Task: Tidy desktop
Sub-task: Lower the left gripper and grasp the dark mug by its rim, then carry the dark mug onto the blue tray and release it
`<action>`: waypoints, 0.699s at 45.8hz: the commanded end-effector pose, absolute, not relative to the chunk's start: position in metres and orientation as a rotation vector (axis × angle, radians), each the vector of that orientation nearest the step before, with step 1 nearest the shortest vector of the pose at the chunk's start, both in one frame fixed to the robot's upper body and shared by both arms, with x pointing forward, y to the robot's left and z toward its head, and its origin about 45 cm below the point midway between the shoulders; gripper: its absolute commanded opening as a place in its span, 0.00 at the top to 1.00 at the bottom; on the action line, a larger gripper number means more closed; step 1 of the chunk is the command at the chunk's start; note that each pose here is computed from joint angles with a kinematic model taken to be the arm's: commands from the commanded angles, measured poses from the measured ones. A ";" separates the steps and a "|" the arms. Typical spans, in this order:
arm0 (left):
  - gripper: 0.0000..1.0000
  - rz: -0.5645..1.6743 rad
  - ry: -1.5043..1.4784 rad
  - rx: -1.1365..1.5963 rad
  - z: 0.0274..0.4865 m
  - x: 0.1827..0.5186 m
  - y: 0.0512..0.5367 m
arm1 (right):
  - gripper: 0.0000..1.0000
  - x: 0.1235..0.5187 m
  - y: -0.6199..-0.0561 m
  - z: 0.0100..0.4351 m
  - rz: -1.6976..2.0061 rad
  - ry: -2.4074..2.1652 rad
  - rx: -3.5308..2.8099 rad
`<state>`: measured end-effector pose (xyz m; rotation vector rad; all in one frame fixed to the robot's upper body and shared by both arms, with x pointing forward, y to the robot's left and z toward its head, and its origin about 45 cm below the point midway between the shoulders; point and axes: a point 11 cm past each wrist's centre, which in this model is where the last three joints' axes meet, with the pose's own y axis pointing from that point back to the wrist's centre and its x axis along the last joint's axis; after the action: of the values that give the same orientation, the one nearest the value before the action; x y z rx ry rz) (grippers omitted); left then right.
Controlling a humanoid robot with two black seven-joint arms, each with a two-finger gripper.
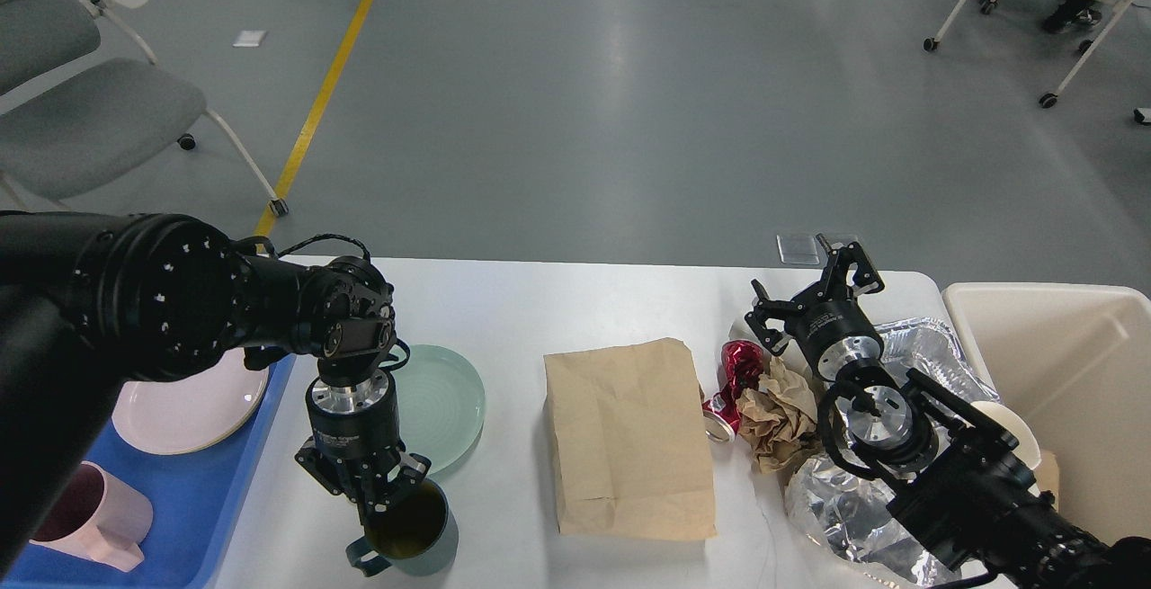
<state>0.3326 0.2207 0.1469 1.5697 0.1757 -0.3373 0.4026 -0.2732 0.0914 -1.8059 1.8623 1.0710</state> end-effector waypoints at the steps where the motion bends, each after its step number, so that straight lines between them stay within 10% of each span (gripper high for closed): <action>1: 1.00 -0.281 0.167 1.543 0.173 0.344 0.226 | 0.00 0.403 -0.273 0.091 1.071 1.862 -1.805; 32: 1.00 0.219 0.373 1.445 0.247 0.348 0.397 | 0.00 0.403 -0.273 0.091 1.071 1.860 -1.806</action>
<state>0.3605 0.3658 0.2539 1.4576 0.3057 0.1552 0.4026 -0.2732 0.0914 -1.8052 1.8622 1.0714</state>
